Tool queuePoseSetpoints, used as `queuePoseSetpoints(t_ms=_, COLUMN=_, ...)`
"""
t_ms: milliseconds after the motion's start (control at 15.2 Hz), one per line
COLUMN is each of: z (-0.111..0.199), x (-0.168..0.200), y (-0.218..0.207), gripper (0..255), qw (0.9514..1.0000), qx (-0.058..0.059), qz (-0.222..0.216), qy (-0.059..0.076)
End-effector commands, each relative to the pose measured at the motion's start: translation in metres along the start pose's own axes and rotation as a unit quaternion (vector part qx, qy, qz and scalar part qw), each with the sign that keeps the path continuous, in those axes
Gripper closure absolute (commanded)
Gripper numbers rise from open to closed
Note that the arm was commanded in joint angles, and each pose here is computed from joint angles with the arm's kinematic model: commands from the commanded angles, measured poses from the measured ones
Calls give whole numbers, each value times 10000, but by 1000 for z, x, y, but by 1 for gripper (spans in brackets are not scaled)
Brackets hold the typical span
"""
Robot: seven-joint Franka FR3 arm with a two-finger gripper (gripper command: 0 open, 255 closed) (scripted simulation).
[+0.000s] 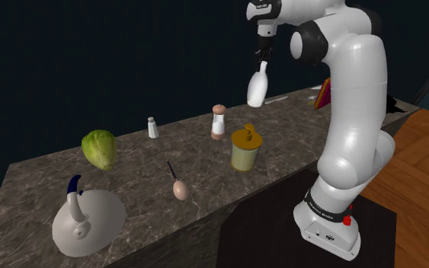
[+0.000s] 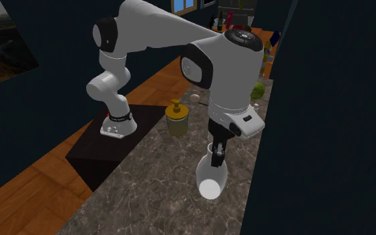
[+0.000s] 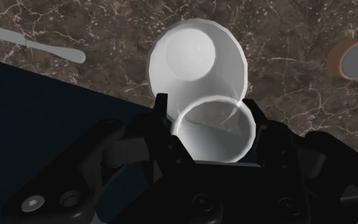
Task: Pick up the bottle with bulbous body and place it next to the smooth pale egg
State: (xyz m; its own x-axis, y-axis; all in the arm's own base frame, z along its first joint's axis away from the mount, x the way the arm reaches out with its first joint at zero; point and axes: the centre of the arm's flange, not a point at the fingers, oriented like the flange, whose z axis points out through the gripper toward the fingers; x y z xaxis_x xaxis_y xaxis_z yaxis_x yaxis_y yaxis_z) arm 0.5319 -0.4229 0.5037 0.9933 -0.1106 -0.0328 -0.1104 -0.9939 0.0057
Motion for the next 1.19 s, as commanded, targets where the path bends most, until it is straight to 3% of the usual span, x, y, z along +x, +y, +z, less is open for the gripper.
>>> queuePoseSetpoints(t_ms=0, z=-12, x=0, y=1, gripper=255, qw=10000, qx=0, qz=0, qy=0)
queuePoseSetpoints(t_ms=396, z=-43, x=-1, y=1, gripper=255, qw=10000, qx=0, qz=0, qy=0)
queuePoseSetpoints(t_ms=1122, z=-90, x=-42, y=-131, gripper=255, qw=10000, qx=0, qz=0, qy=0)
